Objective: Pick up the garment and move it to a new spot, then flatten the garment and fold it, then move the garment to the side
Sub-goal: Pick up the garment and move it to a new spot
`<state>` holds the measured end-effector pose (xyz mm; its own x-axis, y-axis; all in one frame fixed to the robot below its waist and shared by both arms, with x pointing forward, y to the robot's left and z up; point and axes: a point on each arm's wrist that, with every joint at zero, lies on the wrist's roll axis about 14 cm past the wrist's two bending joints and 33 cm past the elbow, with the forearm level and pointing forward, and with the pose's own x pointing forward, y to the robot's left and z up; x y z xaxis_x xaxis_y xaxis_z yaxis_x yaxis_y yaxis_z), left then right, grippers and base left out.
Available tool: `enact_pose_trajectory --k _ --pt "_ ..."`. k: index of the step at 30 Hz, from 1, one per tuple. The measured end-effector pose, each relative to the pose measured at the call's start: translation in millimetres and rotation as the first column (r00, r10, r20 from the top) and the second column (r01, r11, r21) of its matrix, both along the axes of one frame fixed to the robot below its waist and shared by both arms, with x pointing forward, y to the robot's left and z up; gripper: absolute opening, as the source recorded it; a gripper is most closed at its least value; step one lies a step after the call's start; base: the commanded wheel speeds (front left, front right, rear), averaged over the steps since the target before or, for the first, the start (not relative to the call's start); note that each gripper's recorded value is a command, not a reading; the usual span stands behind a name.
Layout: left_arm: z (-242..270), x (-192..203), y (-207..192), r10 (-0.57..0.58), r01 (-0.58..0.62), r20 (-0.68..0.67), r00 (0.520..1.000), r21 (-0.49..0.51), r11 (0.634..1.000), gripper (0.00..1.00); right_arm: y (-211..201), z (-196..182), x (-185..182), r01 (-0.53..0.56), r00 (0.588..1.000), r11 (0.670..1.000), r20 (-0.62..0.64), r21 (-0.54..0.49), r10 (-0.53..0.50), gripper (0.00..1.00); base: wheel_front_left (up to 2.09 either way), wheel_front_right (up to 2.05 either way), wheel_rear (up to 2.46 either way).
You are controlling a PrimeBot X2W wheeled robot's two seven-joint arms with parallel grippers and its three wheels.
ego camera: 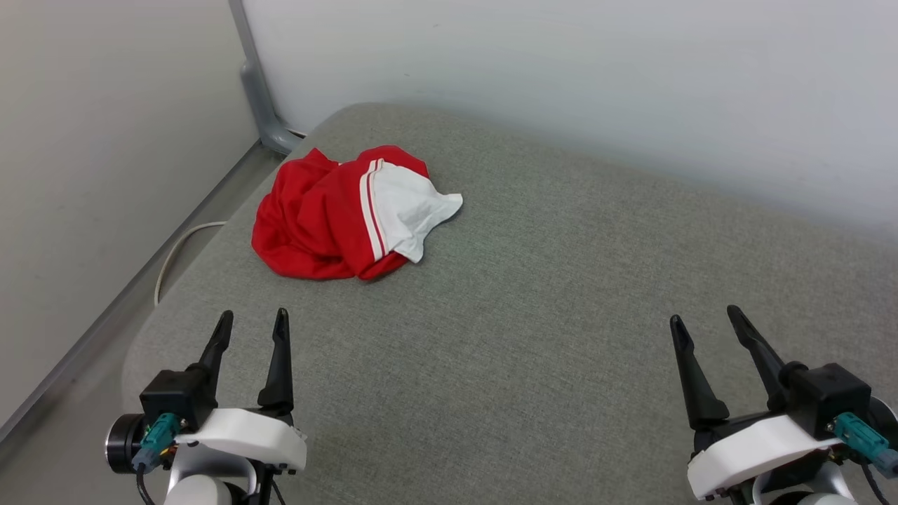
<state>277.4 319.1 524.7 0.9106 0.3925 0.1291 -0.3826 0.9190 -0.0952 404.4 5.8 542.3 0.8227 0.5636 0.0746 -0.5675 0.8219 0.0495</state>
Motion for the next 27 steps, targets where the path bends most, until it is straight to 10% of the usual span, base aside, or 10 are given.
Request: enact_pose_trajectory --k 17,27 --pt "-20.4 135.5 28.9 -0.089 0.073 -0.172 0.981 -0.101 0.992 1.0 -46.5 -45.5 55.5 0.104 0.989 0.994 -0.101 -0.031 -0.107 1.0 0.0 0.0 0.0" --pt "-96.0 196.3 42.7 -0.202 0.066 -0.545 0.814 -0.259 0.964 1.0 -69.7 -82.5 86.8 0.155 0.976 0.987 -0.152 -0.037 -0.159 1.0 0.0 0.0 0.0"
